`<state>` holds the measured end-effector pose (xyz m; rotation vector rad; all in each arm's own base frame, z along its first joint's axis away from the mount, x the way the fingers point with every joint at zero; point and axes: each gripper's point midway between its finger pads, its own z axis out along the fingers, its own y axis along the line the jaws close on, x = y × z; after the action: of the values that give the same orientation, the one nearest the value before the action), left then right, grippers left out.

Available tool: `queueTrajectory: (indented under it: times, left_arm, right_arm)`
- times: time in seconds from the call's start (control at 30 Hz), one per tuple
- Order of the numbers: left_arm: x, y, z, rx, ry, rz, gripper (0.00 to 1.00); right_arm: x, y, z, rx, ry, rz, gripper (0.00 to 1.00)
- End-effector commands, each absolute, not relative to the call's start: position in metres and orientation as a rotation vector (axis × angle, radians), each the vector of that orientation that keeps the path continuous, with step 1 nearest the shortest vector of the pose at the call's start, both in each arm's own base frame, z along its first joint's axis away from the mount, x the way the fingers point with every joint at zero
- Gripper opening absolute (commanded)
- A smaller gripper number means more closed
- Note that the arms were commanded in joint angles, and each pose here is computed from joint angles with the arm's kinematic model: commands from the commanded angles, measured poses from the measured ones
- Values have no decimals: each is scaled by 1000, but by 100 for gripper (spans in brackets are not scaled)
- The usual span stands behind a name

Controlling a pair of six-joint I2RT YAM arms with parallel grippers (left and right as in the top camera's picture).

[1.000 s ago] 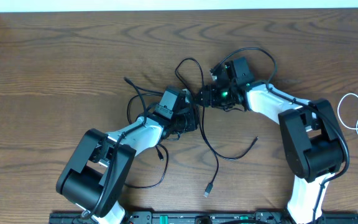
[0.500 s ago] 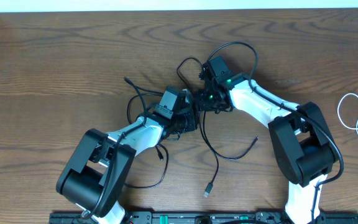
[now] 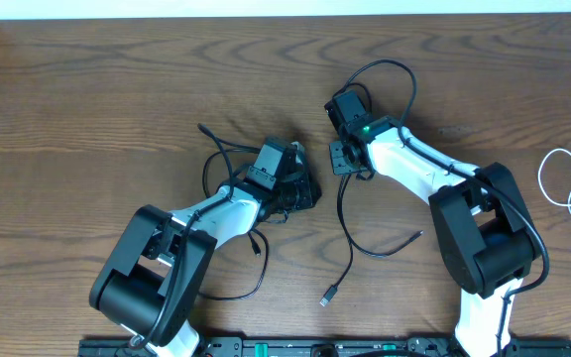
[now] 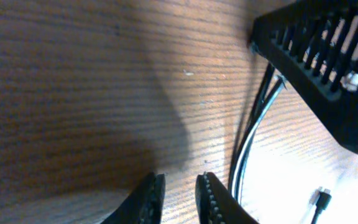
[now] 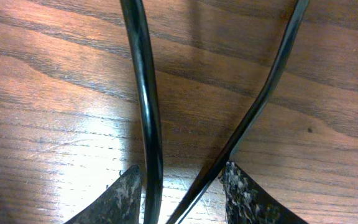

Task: Untangle cables

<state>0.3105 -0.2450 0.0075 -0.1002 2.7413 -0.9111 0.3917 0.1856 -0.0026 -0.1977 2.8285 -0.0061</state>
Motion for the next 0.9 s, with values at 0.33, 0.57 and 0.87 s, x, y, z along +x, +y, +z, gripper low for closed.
queueTrajectory:
  times: [0.33, 0.57, 0.87]
  left_arm:
    - [349, -207, 79, -256, 2572, -906, 26]
    - [359, -119, 59, -580, 2606, -661, 29]
    - [347, -63, 43, -731, 2664, -528, 45]
  right_arm:
    - [364, 139, -55, -177, 3000, -158, 19]
    - [360, 139, -57, -110, 3061, 5, 46]
    - [366, 120, -59, -78, 3033, -121, 71]
